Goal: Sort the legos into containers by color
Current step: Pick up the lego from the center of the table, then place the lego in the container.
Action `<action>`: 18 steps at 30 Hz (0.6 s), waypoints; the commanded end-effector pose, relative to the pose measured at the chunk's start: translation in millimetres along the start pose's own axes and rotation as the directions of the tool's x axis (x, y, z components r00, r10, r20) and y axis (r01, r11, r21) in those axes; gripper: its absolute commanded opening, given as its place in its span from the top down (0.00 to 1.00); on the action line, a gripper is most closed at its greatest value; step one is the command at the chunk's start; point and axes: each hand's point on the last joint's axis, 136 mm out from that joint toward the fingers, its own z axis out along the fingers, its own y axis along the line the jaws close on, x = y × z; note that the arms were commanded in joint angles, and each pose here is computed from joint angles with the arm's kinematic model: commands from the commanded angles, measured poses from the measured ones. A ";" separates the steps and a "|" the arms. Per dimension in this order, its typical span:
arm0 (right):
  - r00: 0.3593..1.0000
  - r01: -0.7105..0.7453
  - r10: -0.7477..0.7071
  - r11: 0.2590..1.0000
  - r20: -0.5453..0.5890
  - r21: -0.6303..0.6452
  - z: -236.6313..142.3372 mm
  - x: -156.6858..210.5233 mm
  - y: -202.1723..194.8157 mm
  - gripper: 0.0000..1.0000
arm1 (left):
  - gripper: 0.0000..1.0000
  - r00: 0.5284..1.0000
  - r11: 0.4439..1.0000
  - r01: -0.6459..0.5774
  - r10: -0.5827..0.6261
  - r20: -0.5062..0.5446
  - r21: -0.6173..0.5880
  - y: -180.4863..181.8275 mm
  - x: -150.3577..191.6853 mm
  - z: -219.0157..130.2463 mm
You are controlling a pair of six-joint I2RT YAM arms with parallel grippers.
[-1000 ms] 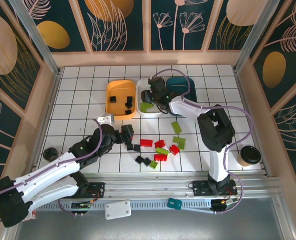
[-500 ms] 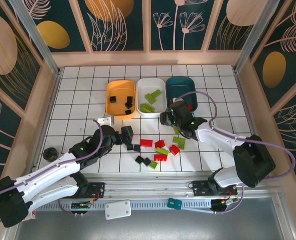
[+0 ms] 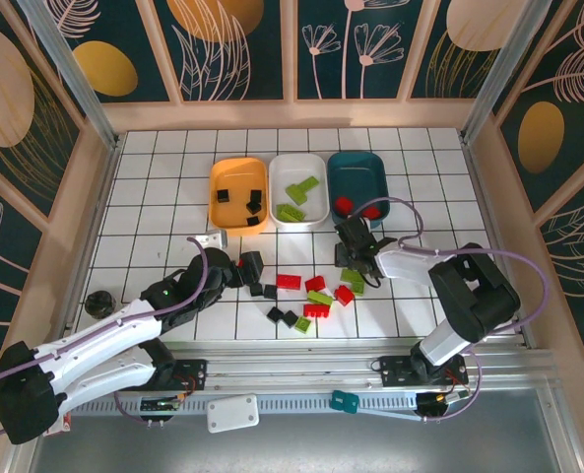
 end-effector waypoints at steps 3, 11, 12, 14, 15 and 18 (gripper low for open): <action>0.998 0.049 -0.046 0.995 0.035 -0.085 -2.2 -10.0 19.6 0.65 | 0.01 1.000 1.000 0.018 -0.017 0.013 -0.009 3.6 -2.2 -3.7; 0.969 0.138 -0.048 0.920 0.242 -0.367 -89.2 -50.6 76.9 0.80 | 0.01 1.000 0.999 0.011 -0.010 0.016 -0.037 10.2 -2.3 -6.4; 0.963 0.141 -0.033 0.910 0.269 -0.391 -98.9 -59.1 81.1 0.80 | 0.01 1.000 0.999 0.008 -0.008 0.014 -0.043 11.8 -1.1 -6.5; 0.945 0.153 -0.009 0.897 0.328 -0.415 -114.5 -81.6 90.4 0.80 | 0.01 1.000 0.999 0.009 -0.008 0.017 -0.049 13.6 -1.4 -7.5; 0.939 0.160 -0.008 0.894 0.343 -0.418 -116.9 -90.2 94.9 0.80 | 0.01 1.000 0.998 0.010 -0.009 0.017 -0.055 15.3 -0.9 -7.6; 0.936 0.170 -0.020 0.900 0.351 -0.402 -106.3 -117.3 110.5 0.80 | 0.01 1.000 0.998 0.013 -0.012 0.014 -0.062 17.3 0.6 -7.2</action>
